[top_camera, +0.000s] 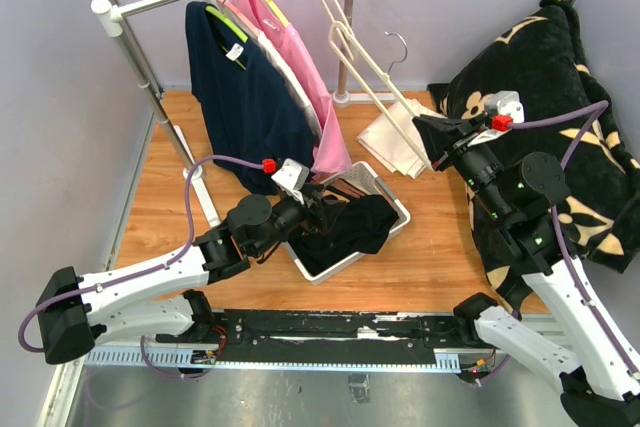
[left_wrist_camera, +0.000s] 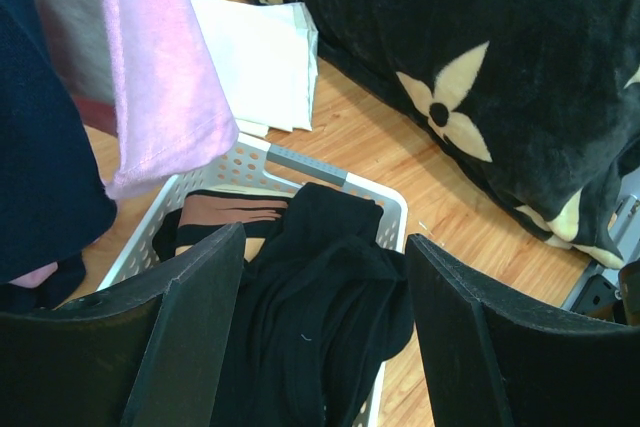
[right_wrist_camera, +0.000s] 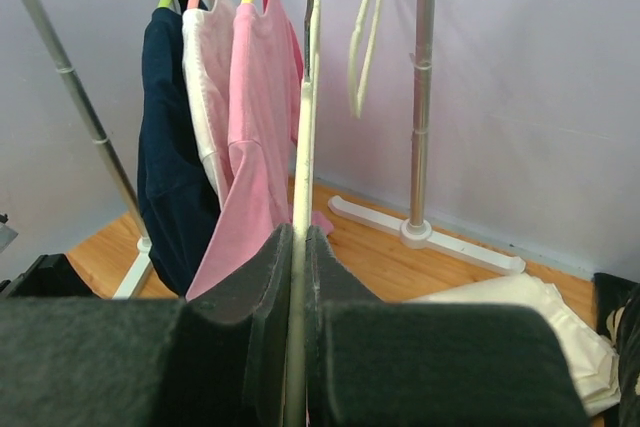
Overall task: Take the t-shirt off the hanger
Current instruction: Place the hanger on the clothesline.
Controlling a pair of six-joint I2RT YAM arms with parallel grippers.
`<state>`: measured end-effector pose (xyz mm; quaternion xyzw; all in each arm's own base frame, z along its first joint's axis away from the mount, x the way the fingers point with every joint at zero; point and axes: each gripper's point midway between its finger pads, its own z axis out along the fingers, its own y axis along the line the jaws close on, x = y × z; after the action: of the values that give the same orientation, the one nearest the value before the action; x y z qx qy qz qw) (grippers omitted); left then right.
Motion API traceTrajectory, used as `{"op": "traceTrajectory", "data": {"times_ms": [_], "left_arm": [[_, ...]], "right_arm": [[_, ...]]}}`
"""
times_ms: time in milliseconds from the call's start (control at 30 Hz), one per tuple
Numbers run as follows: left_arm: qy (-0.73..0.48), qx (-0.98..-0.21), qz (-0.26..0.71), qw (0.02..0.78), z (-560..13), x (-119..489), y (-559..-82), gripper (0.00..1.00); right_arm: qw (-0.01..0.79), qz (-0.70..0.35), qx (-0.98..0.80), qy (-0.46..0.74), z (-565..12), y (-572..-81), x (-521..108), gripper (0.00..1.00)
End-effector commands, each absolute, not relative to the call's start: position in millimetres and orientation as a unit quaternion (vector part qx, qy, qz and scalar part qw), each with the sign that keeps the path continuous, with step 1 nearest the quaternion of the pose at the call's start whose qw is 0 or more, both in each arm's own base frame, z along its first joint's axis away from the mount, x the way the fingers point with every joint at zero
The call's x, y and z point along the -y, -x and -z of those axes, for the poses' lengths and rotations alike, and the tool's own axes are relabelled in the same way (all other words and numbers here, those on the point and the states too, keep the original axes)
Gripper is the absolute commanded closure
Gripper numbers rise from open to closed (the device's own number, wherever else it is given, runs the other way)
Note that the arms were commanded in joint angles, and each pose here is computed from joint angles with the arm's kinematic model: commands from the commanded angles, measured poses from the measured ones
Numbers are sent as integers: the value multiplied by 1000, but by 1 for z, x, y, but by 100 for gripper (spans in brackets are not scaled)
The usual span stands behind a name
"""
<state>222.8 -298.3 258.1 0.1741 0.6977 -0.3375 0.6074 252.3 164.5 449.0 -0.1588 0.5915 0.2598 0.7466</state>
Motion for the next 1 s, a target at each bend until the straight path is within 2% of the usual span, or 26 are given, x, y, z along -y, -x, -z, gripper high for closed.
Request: {"op": "traceTrajectory", "data": {"times_ms": [0, 567, 667, 800, 967], "left_arm": [[-162, -681, 347, 624, -273, 298, -224, 30], [-184, -664, 348, 636, -287, 291, -216, 29], [-184, -657, 346, 644, -290, 285, -214, 25], [-171, -652, 338, 657, -291, 271, -213, 14], [-171, -652, 321, 665, -291, 260, -212, 6]], "right_arm": [[761, -274, -567, 156, -469, -245, -166, 99], [775, -255, -534, 221, -510, -303, -213, 99], [777, -259, -525, 232, -517, -317, -226, 99], [776, -265, -518, 242, -521, -340, -245, 99], [778, -270, -509, 249, -527, -365, -264, 99]]}}
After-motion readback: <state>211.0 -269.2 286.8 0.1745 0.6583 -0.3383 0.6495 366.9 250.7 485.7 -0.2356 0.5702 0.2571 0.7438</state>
